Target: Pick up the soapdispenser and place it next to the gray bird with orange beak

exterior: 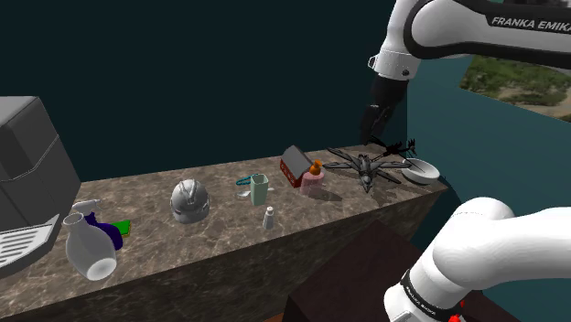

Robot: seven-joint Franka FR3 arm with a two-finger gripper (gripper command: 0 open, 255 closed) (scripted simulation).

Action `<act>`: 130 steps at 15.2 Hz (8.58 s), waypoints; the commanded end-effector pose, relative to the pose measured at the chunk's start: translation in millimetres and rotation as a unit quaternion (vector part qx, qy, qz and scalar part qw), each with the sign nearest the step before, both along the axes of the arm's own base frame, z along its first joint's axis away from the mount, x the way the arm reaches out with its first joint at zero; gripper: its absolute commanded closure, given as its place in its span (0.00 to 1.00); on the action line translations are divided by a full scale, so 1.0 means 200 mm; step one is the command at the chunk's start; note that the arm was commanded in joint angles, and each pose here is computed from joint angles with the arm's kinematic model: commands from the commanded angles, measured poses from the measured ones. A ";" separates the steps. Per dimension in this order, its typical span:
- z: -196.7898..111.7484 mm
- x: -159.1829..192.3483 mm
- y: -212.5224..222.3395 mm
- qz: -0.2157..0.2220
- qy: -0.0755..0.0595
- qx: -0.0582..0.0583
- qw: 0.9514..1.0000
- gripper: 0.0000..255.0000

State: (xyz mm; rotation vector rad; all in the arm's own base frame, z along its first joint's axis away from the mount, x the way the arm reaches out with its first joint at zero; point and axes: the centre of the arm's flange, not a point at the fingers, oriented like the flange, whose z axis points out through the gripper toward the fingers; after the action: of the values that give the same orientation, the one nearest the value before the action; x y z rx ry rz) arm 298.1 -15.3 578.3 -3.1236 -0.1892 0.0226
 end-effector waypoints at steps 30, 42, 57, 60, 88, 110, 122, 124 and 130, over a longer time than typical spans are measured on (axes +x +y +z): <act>-1.20 1.17 -0.91 -0.018 -0.006 -0.004 1.000 0.00; -1.65 1.62 -1.27 -0.025 -0.008 -0.006 1.000 0.00; -1.85 1.62 -1.27 -0.025 -0.008 -0.006 1.000 0.00; -1.85 1.62 -1.27 -0.025 -0.008 -0.006 1.000 1.00; -1.30 1.62 -1.27 -0.025 -0.008 -0.006 1.000 1.00; -0.72 1.62 -1.27 -0.025 -0.008 -0.006 1.000 1.00; -0.40 1.62 -1.27 -0.025 -0.008 -0.006 1.000 1.00; -0.35 1.62 -1.27 -0.025 -0.008 -0.006 1.000 1.00; -0.28 1.50 -1.42 -0.025 -0.008 -0.006 1.000 1.00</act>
State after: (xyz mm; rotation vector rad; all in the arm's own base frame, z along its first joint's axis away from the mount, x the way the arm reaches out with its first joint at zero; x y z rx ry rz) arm 604.5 -290.4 519.2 -3.1395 -0.1103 -0.0020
